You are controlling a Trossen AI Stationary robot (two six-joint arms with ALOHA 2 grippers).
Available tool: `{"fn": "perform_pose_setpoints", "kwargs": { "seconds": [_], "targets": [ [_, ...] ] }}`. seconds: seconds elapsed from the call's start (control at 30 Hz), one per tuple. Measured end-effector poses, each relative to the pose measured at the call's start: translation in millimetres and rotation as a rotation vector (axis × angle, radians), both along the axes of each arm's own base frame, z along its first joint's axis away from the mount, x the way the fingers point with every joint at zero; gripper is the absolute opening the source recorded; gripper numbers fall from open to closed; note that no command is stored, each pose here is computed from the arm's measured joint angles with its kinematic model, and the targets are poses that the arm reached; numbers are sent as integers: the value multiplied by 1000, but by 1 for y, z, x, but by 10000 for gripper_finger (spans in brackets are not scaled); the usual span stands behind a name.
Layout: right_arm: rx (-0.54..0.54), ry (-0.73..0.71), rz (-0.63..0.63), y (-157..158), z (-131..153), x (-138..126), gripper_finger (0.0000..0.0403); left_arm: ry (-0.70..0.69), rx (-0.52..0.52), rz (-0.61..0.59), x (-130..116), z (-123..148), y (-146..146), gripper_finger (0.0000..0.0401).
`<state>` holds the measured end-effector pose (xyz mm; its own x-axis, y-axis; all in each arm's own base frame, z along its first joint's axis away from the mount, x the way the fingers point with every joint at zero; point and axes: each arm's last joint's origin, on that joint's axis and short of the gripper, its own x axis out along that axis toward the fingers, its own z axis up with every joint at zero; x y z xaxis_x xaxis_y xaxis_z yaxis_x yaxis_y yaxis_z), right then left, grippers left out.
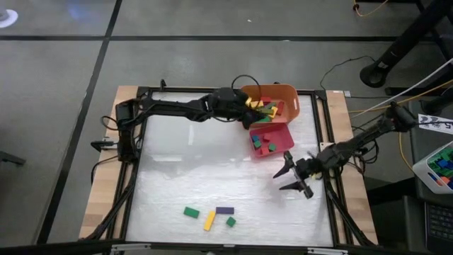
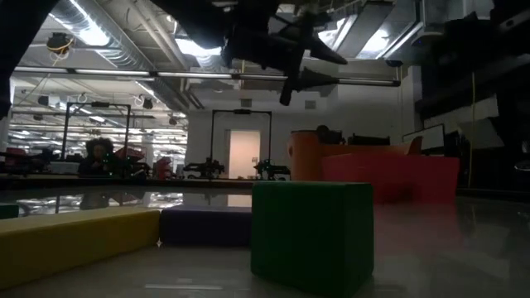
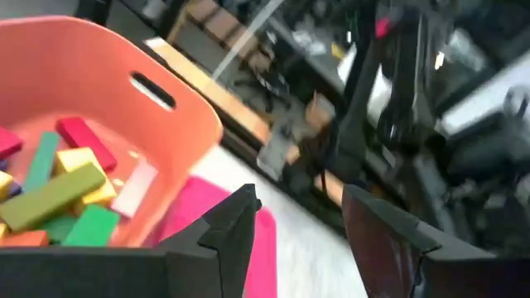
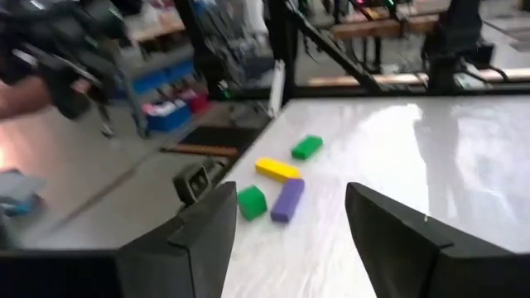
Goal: Sort blocks by size
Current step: Put the green square block into the red bin
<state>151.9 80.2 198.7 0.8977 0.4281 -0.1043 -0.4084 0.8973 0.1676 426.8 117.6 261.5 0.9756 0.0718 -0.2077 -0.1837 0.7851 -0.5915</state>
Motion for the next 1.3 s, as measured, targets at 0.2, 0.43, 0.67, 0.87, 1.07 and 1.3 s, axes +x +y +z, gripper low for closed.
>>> {"fn": "perform_pose_setpoints", "kwargs": {
  "seconds": [0.2, 0.43, 0.67, 0.87, 1.07, 1.3],
  "targets": [
    [-210, 88, 13, 35, -5, 25, 227, 185, 95, -116, -8, 3, -38, 169],
    [-443, 152, 116, 78, -14, 79, 227, 421, 114, -229, -15, -15, -87, 169],
    [-653, 251, 270, 114, -25, 127, 227, 623, 147, -186, -26, -29, -129, 169],
    [-725, 235, 389, 133, -24, 151, 227, 710, 183, -148, -36, -34, -167, 169],
    [-725, 180, 455, 135, -22, 171, 227, 730, 166, -139, -45, -36, -205, 169],
    [-683, 208, 477, 125, -32, 196, 227, 707, 123, -128, -60, -36, -252, 169]
  ]
}}
